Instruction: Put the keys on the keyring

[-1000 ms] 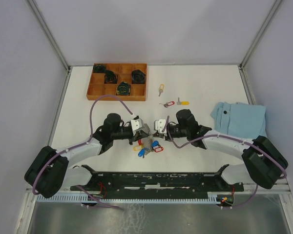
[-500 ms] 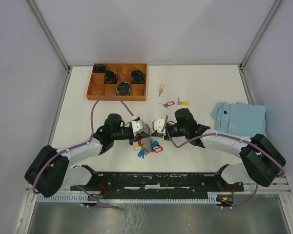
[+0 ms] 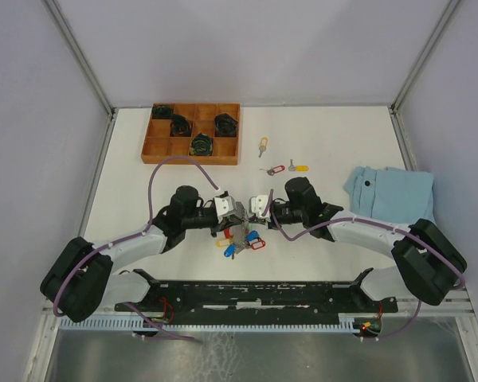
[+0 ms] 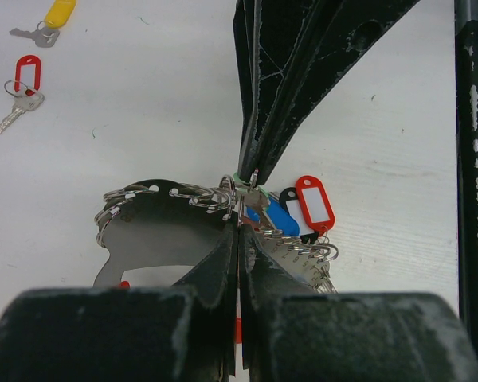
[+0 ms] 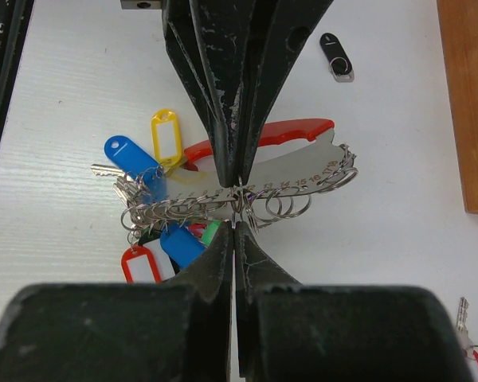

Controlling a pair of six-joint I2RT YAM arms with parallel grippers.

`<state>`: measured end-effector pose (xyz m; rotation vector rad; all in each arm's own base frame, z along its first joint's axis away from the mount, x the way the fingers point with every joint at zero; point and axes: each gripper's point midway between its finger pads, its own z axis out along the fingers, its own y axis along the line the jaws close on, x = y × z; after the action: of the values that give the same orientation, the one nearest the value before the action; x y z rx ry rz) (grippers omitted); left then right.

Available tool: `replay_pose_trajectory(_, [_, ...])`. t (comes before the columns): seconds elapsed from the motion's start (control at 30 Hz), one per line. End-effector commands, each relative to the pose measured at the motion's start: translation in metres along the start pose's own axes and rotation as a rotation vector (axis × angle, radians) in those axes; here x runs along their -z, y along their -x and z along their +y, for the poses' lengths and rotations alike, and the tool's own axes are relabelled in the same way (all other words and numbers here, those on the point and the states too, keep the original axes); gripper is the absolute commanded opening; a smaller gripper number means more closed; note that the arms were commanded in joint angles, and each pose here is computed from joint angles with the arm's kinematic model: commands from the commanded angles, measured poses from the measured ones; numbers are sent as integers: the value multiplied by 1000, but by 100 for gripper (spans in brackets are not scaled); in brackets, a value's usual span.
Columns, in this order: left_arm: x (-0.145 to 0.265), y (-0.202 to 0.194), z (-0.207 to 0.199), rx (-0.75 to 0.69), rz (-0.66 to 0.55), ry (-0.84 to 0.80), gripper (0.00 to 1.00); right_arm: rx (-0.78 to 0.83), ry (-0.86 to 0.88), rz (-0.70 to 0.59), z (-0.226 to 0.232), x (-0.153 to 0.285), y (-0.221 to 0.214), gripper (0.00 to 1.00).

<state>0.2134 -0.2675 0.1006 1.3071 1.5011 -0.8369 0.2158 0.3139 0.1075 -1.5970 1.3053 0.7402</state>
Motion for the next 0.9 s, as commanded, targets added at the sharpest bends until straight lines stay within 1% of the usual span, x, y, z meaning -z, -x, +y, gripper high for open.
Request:
replay_pose_trajectory(0.0, [-2, 14, 5, -78, -47, 11, 3, 64, -50, -59, -20, 4, 28, 1])
replay_pose_trajectory(0.4, [-2, 16, 2, -77, -57, -11, 3, 66, -56, -76, -21, 2, 31, 1])
replay_pose_trajectory(0.87, [-3, 18, 1, -77, -63, -21, 3, 73, -21, -85, -16, 0, 30, 1])
